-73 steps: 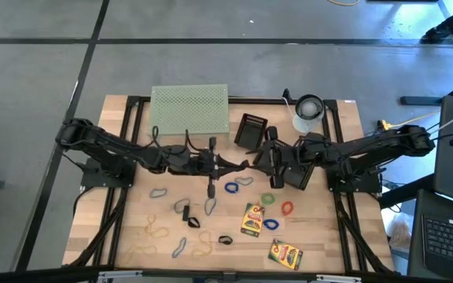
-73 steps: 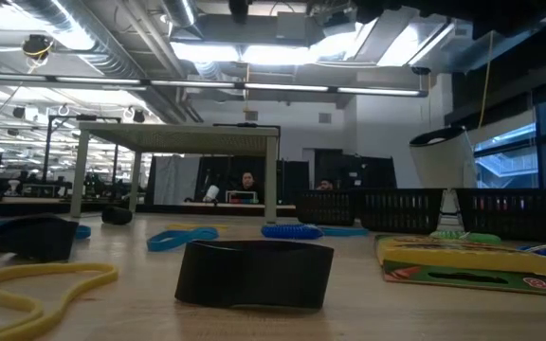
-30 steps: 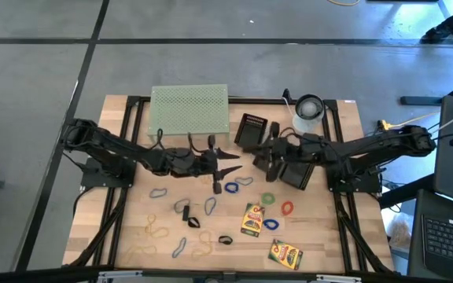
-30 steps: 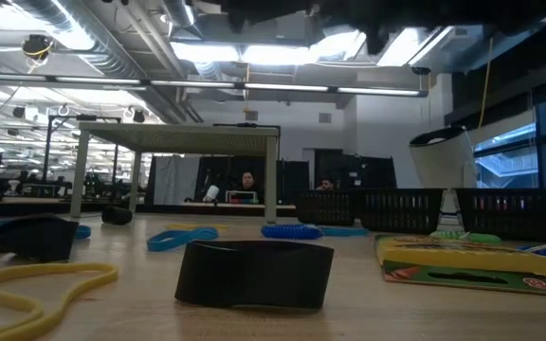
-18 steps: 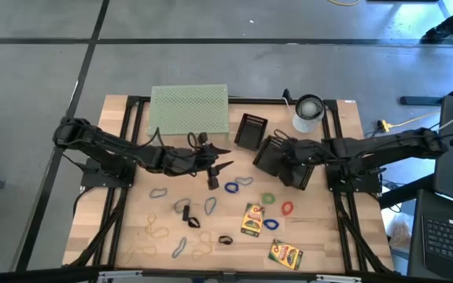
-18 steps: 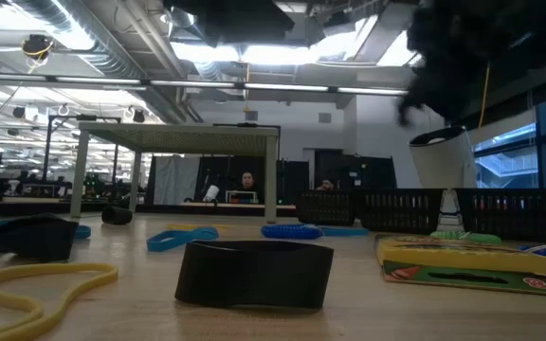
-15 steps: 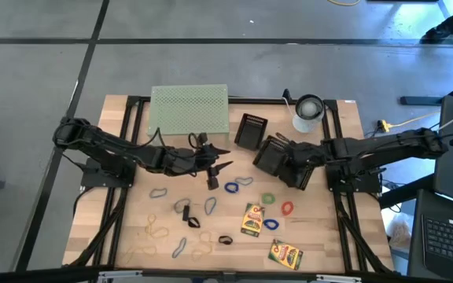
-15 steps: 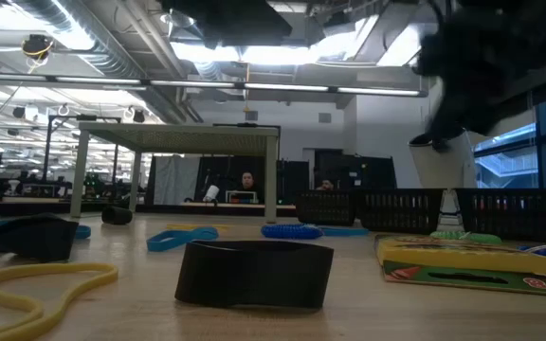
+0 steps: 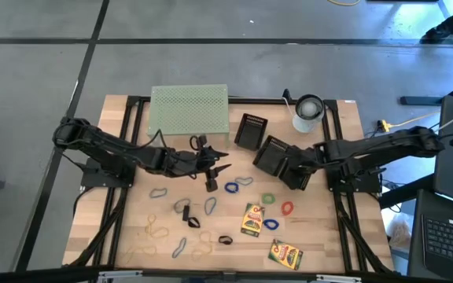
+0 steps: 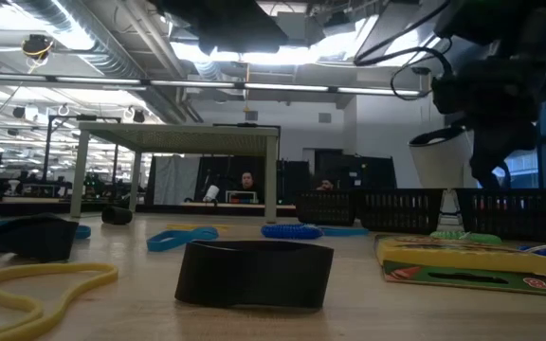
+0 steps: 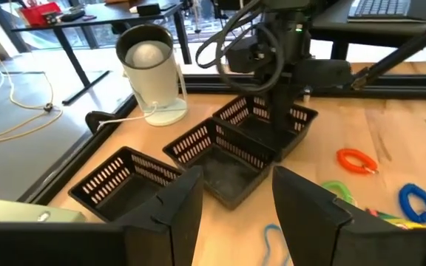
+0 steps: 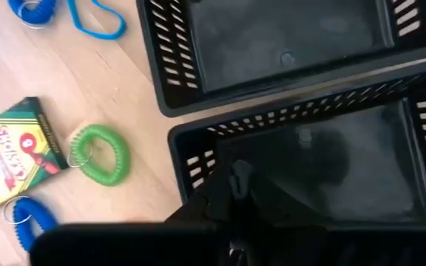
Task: Pick & Place Office Desk Supplies
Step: Put the black rubber into the bottom black bin, then put the blue rubber band into the bottom black bin
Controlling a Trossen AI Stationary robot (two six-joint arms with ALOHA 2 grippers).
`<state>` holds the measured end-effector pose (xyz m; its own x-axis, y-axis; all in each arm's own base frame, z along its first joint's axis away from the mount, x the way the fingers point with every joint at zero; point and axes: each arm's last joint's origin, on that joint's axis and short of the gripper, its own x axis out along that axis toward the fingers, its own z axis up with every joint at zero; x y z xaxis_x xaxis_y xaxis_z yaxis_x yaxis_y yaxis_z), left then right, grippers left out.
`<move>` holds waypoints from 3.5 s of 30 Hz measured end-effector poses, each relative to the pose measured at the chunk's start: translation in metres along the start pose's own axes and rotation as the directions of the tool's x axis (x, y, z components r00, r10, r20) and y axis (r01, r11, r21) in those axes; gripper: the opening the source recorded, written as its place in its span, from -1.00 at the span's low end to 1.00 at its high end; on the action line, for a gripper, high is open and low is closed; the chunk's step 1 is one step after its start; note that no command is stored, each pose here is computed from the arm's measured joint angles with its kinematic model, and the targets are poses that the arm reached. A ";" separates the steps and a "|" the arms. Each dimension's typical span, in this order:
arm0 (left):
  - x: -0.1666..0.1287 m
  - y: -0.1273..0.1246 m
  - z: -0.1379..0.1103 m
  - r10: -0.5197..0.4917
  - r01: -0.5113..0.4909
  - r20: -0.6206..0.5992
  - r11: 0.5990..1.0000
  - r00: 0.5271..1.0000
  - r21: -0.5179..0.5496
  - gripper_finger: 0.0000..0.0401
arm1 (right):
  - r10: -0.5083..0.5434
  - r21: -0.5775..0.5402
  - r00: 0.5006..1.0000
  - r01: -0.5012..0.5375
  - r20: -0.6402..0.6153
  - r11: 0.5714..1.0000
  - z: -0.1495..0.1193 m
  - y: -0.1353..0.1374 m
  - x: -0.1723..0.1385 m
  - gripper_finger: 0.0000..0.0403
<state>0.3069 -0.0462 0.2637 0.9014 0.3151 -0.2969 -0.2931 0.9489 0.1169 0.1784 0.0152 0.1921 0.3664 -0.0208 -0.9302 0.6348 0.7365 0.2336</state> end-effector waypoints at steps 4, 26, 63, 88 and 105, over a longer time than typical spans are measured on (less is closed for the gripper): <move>-0.002 -0.004 -0.003 -0.013 0.014 -0.029 0.999 0.999 0.030 -0.21 | -0.018 -0.002 1.000 0.018 -0.016 1.000 -0.001 0.000 0.002 -0.92; -0.009 -0.002 -0.033 0.023 -0.013 -0.309 0.999 0.951 0.034 -0.18 | -0.016 -0.003 0.998 0.016 -0.067 1.000 -0.001 -0.002 0.000 0.12; -0.015 0.002 -0.046 0.084 -0.076 -0.422 0.996 0.903 0.036 -0.18 | 0.158 -0.714 0.975 0.002 0.157 0.700 0.069 0.101 0.083 0.06; -0.020 -0.003 -0.050 0.078 -0.077 -0.456 0.997 0.887 0.021 -0.18 | 0.069 -0.766 0.997 -0.030 0.019 0.642 0.065 0.100 0.123 -0.19; -0.020 -0.003 -0.050 0.078 -0.077 -0.455 0.997 0.887 0.021 -0.18 | 0.097 -0.784 0.995 -0.085 -0.032 0.615 0.065 0.101 0.123 -0.95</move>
<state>0.2737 -0.0543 0.2217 0.6320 0.3614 -0.6855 -0.3546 0.9214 0.1589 0.3313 0.0430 0.1197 0.4047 0.0722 -0.9116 -0.1742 0.9847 0.0007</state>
